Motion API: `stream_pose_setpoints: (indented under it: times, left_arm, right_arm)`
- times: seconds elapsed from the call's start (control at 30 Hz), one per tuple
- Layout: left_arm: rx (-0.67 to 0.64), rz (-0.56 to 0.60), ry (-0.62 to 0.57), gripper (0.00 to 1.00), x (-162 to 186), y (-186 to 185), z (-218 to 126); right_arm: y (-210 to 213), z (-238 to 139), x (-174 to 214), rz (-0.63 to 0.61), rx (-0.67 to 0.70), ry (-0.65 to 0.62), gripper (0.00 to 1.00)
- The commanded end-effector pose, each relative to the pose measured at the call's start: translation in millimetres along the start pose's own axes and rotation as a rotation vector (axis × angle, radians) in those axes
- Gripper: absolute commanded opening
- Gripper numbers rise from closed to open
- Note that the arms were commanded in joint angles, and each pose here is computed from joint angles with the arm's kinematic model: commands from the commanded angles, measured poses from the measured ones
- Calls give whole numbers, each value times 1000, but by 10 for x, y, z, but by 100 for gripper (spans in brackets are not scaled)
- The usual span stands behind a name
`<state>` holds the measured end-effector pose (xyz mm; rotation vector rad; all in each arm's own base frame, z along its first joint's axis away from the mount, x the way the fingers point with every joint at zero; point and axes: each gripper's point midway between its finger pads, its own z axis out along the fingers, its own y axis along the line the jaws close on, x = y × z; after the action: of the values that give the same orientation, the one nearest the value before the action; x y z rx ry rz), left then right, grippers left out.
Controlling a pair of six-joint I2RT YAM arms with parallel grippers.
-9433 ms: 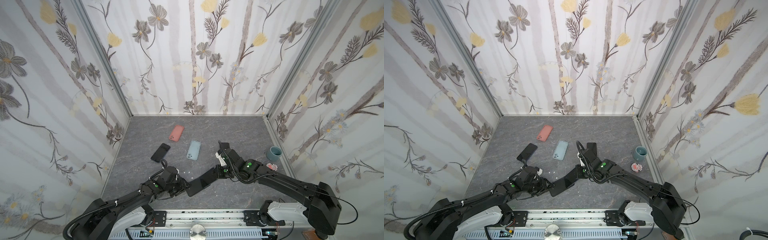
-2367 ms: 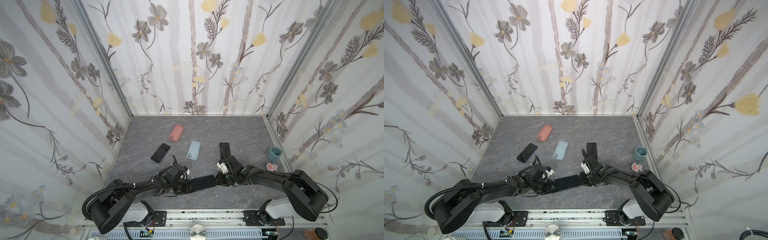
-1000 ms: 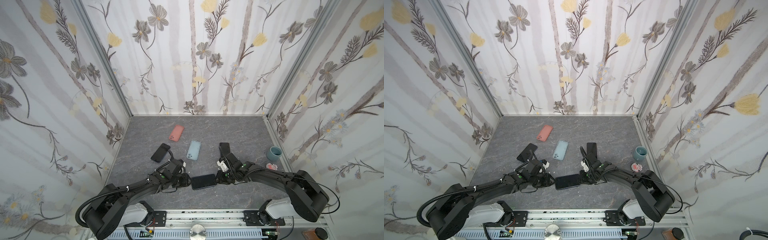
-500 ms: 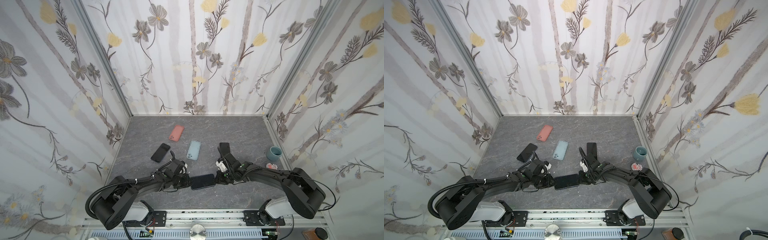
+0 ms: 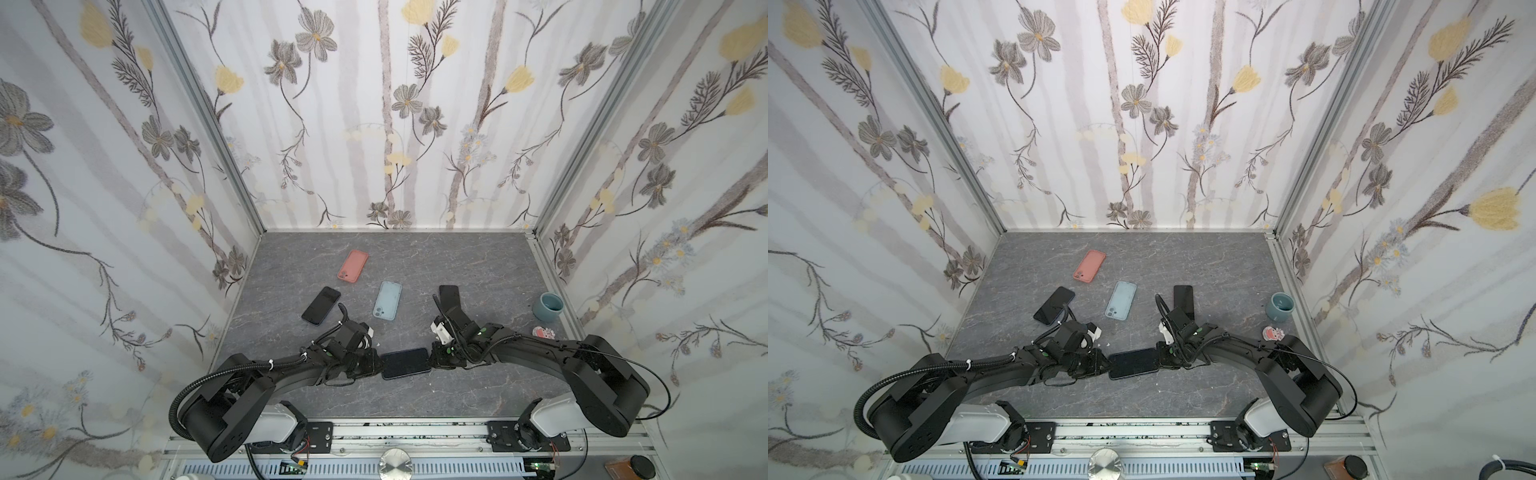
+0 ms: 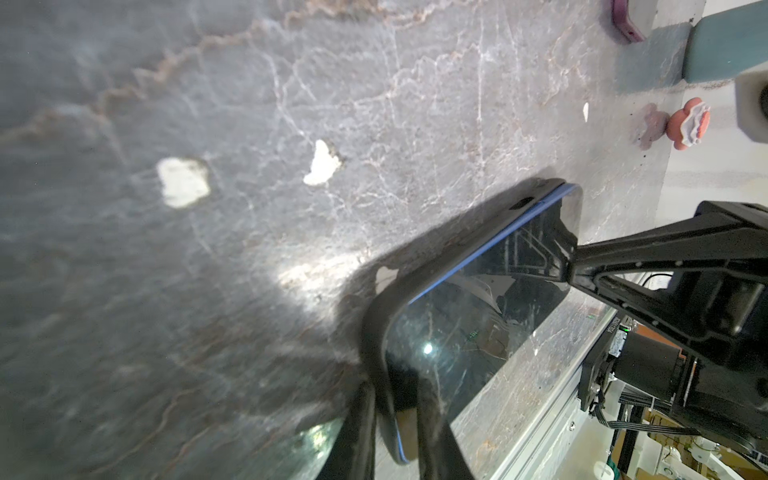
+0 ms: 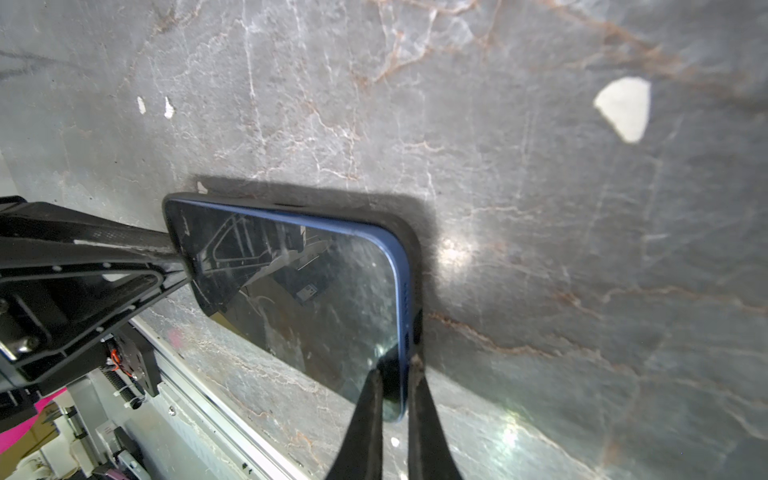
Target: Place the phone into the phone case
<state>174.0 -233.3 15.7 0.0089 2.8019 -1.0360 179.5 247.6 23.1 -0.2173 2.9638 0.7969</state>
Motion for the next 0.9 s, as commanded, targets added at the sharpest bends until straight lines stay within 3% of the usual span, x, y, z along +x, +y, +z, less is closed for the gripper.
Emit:
stream_pose_setpoints:
  times: [0.0,0.13,0.27,0.87]
  left_arm:
    - [-135,-18,42,18,163,331,4]
    - [-171,-19,40,17,191,418,-9]
    - [-191,-21,42,17,209,471,-15]
    - [-205,-22,48,17,226,510,-8]
  right_arm:
    - [-115,9,91,-23,70,33,13]
    - [-137,-86,34,-39,121,13,20]
    - [-109,-112,27,-45,119,10,21]
    - [-240,86,216,-45,153,82,8]
